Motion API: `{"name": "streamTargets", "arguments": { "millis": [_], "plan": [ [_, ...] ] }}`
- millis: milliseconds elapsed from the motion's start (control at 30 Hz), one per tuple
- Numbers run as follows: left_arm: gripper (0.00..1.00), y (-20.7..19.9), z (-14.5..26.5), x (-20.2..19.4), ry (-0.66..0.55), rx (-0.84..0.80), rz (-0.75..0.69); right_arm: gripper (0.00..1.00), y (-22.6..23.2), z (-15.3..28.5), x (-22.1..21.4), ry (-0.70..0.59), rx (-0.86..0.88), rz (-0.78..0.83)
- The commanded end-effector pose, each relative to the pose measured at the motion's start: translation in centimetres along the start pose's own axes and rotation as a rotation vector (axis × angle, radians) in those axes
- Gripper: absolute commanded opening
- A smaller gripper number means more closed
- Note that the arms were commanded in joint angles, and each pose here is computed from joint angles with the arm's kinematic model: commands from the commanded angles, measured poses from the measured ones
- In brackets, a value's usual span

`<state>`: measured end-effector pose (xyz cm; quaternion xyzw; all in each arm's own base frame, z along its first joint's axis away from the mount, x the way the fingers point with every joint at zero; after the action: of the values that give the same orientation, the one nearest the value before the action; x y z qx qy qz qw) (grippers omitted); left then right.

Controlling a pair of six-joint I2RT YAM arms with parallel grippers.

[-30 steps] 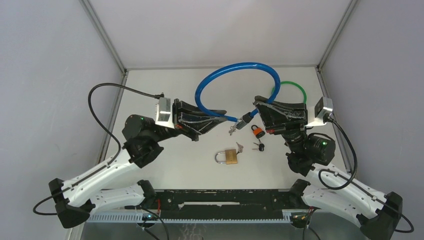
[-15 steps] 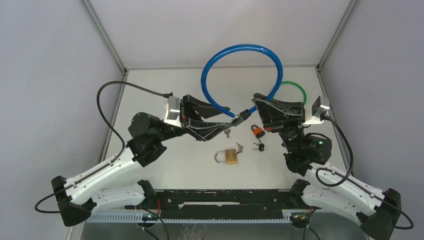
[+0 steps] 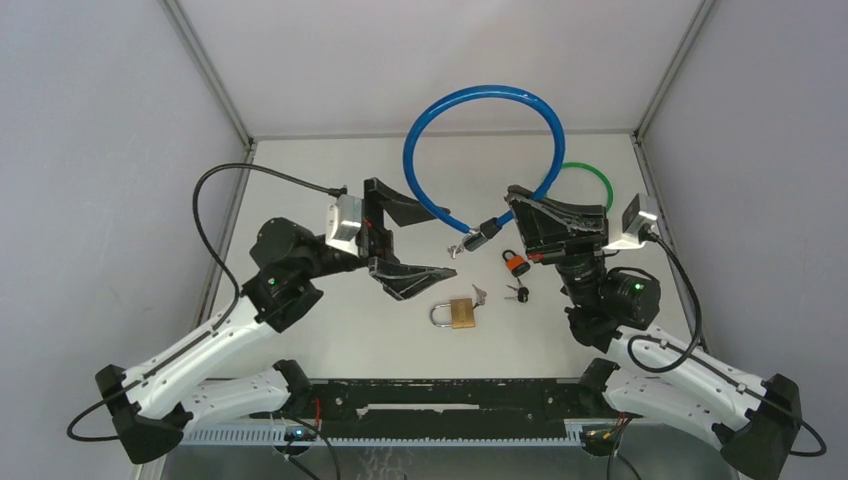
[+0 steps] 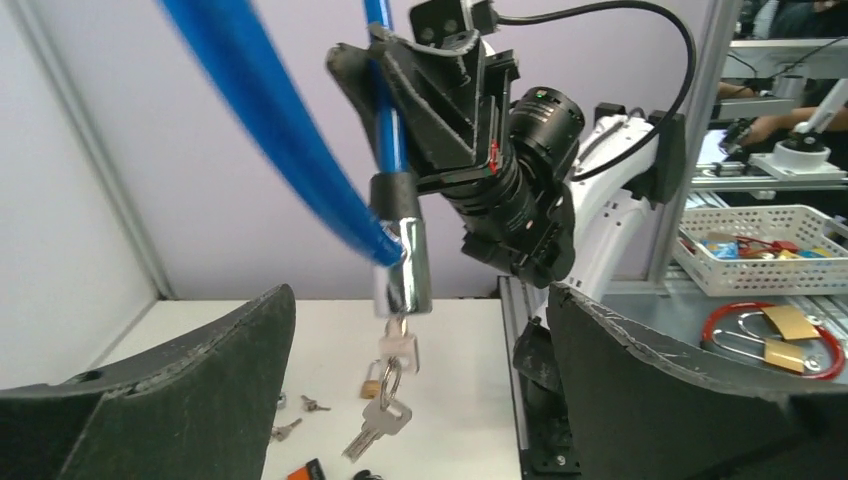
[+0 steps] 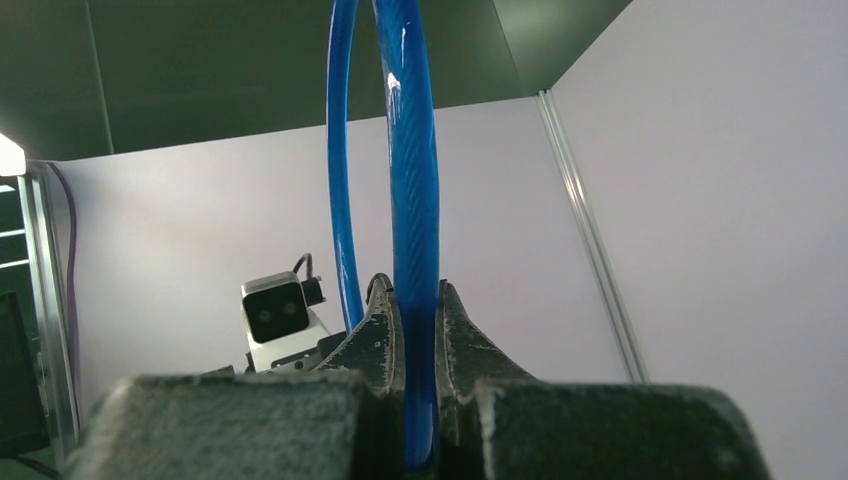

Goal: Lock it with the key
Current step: Lock the lock.

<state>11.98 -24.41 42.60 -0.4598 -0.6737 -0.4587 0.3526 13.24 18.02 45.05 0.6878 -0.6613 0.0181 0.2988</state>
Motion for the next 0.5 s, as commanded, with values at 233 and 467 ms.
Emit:
{"name": "streamTargets", "arguments": {
  "millis": [233,467],
  "plan": [
    [0.73,0.0,-2.2,-1.2,-0.007,-0.054,0.096,0.00,1.5,-1.7,0.3,-0.116,0.127,-0.055],
    [0.33,0.1,-2.1,-1.2,0.001,-0.057,0.096,0.00,1.9,-1.8,0.3,-0.103,0.143,-0.043]
  ]
}}
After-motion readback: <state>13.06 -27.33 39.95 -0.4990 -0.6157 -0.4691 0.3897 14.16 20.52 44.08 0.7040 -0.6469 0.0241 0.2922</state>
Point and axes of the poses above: each gripper's point midway between its finger pads, its own z axis back along the fingers, its own y axis along the line the jaws close on, x = y × z, the point moved 7 cm from there along z, back along the fingers, and after that the axes turned 14 degrees about -z, right-handed, at the moved point
